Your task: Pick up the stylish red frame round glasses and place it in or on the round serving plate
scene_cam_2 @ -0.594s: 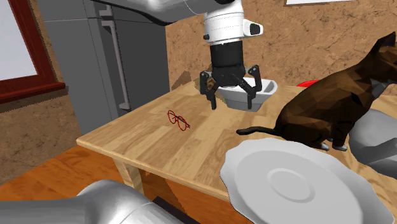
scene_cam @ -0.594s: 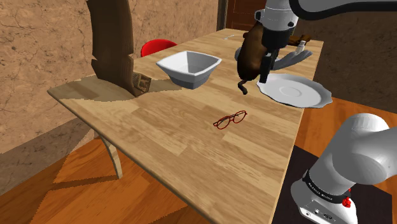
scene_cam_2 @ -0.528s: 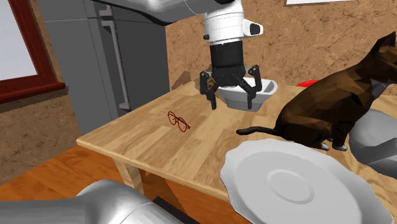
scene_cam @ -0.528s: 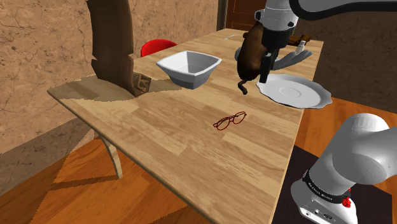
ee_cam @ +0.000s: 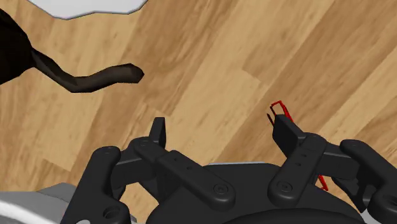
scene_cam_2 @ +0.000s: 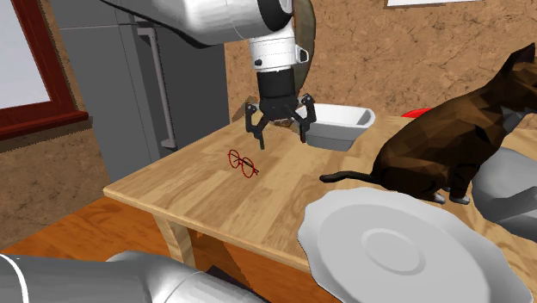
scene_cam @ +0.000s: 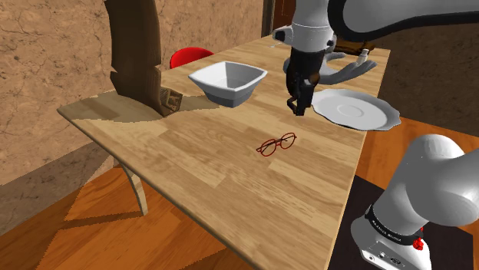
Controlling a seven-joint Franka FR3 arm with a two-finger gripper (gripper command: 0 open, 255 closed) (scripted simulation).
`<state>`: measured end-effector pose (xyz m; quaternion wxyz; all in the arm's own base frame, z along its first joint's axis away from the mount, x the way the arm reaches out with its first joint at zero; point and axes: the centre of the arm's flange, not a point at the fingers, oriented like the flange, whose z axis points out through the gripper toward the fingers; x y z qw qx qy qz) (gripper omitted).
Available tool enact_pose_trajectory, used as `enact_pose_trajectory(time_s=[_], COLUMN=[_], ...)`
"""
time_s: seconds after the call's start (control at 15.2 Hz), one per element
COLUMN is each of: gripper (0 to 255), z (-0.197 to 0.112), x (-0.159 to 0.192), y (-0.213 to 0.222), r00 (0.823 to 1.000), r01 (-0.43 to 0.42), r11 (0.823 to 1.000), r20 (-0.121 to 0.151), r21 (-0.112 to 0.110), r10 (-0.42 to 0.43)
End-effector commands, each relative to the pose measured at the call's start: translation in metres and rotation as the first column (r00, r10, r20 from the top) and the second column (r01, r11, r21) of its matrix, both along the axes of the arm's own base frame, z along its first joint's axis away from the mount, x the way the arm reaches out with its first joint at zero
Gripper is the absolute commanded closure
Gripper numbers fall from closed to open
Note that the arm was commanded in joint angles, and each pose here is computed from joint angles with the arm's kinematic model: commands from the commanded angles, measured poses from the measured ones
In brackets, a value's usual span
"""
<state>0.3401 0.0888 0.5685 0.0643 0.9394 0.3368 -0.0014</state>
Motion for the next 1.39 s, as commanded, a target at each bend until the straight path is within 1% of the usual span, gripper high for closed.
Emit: enact_pose_trajectory(time_s=[0.0, 0.07, 0.13, 0.2, 0.26, 0.33, 0.4, 0.46, 0.53, 0.99, 1.32], gripper=[0, 0, 0, 0, 0, 0, 0, 0, 0, 0, 0], z=[-0.009, -0.012, -0.016, -0.019, -0.022, -0.026, -0.029, -0.032, -0.032, -0.072, -0.072], x=[0.003, 0.002, 0.000, -0.002, -0.006, -0.010, -0.015, -0.020, -0.020, -0.019, -0.019], y=[0.023, 0.034, 0.046, 0.057, 0.068, 0.079, 0.089, 0.100, 0.100, 0.097, 0.097], r00=[0.990, 0.978, 0.961, 0.940, 0.914, 0.885, 0.851, 0.813, 0.812, 0.812, 0.812], r01=[-0.142, -0.209, -0.275, -0.339, -0.402, -0.464, -0.522, -0.579, -0.579, -0.579, -0.579], r11=[0.990, 0.978, 0.961, 0.940, 0.915, 0.885, 0.851, 0.814, 0.813, 0.813, 0.813], r20=[-0.012, -0.018, -0.023, -0.028, -0.032, -0.036, -0.039, -0.042, -0.042, -0.042, -0.042], r21=[0.010, 0.016, 0.022, 0.028, 0.034, 0.041, 0.048, 0.056, 0.056, 0.056, 0.056], r10=[0.142, 0.209, 0.275, 0.340, 0.403, 0.465, 0.524, 0.581, 0.582, 0.582, 0.582])
